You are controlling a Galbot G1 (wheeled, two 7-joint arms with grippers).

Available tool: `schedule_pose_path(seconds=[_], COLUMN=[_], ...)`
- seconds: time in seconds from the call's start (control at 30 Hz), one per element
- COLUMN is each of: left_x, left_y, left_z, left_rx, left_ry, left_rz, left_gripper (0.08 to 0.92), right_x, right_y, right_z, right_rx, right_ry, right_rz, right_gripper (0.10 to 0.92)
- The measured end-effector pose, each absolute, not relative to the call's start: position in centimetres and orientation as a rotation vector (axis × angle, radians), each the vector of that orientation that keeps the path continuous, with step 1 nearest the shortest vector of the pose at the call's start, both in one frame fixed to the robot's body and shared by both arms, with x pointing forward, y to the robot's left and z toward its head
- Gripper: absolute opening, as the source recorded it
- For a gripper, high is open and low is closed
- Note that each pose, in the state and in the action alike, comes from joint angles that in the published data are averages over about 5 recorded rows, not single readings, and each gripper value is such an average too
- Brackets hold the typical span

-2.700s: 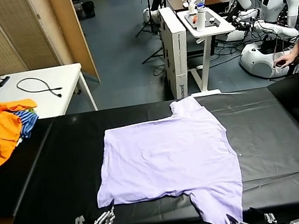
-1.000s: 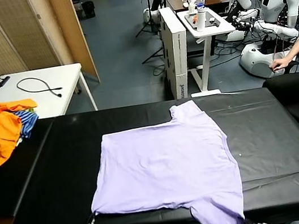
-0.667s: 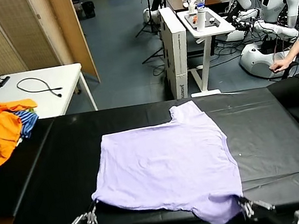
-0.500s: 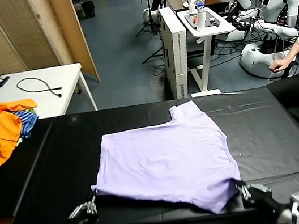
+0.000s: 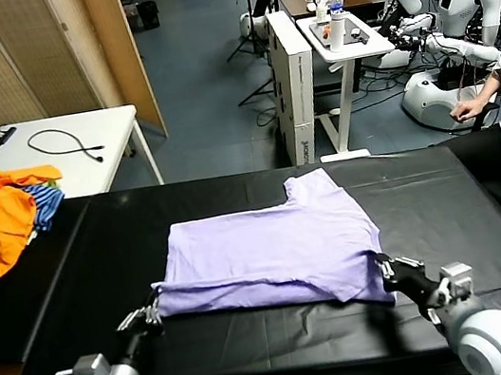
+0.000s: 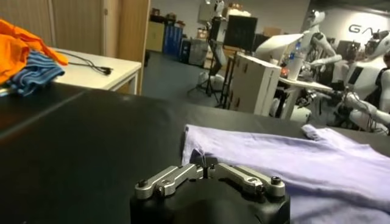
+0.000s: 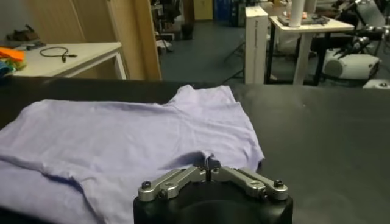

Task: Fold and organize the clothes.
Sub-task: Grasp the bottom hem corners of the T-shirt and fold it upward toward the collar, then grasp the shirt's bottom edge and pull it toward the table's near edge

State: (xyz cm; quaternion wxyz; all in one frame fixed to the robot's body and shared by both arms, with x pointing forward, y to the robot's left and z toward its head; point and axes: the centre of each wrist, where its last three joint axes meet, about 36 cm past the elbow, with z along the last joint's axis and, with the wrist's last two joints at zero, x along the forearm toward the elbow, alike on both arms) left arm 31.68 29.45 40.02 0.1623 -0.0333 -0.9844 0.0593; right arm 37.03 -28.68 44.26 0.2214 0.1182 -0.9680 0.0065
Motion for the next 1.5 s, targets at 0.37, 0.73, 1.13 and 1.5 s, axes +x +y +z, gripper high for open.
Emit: schedule_pose_path(seconds=[0.37,0.73,1.13,1.5], left_x=[33.9,34.1,30.9,29.6], left_y=[30.3,29.5,28.4,28.1], left_z=[38.3,38.4,39.6,39.4], left_rx=[-0.086,-0.089,-0.089,-0.086], left_ry=[-2.775,-2.754,-2.749,-2.728], left_rz=[0.125,0.114,0.135,0.110], left_gripper=[0.146,0.298,0.896,0.907], right_x=[38.5,36.6,31.4,30.3], right_y=[-28.2,-28.7,-29.8,-30.9], right_z=[43.0,44.6,45.8,44.8], right_rx=[0.317,0.361,0.376,0.333], right_ry=[-2.659,-2.622,-2.612,-2.575], right_rz=[0.035,0.042,0.057,0.068], right_gripper=[0.153,0.729,0.907,0.664])
